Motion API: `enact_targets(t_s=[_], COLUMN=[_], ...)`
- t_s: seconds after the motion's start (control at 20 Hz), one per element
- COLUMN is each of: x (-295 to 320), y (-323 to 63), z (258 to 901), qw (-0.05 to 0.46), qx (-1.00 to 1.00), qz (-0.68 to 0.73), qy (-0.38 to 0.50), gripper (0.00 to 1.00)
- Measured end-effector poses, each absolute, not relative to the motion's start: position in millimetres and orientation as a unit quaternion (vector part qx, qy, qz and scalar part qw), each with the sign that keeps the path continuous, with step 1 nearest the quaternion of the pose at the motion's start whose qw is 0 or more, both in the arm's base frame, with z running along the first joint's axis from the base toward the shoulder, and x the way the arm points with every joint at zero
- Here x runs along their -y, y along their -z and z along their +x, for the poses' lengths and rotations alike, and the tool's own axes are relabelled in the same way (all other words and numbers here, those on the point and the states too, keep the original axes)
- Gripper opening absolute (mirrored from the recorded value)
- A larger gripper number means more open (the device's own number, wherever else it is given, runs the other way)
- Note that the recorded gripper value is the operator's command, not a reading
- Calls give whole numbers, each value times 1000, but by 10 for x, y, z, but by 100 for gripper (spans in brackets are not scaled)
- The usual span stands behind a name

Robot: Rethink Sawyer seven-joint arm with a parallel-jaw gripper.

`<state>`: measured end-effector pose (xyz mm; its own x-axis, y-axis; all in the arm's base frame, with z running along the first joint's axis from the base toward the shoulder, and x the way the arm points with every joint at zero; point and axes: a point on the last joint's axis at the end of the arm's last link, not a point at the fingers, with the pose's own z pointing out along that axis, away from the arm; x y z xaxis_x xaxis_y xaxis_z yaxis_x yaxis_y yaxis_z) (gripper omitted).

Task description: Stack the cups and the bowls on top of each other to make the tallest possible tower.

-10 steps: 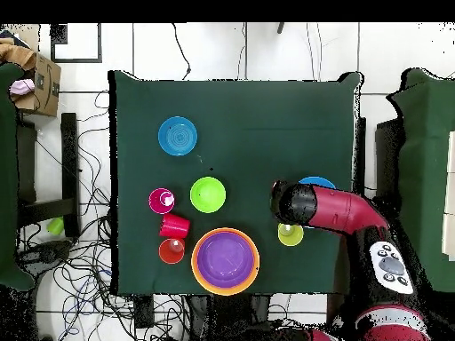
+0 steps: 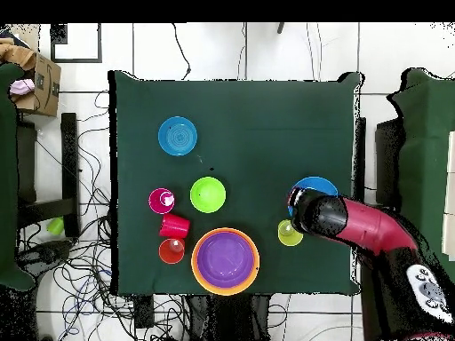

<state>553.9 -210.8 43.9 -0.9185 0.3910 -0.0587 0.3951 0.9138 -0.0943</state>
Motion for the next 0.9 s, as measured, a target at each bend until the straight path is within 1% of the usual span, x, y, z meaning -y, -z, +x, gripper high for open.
enact_targets(t_s=[0.15, 0.45, 0.9], x=[2234, 2256, 2183], y=[-459, -465, -468], z=[5465, 5460, 5574], qw=[18, 19, 47], qx=[-975, -975, -976], qz=[213, 215, 205], qy=[52, 52, 54], gripper=[100, 100, 100])
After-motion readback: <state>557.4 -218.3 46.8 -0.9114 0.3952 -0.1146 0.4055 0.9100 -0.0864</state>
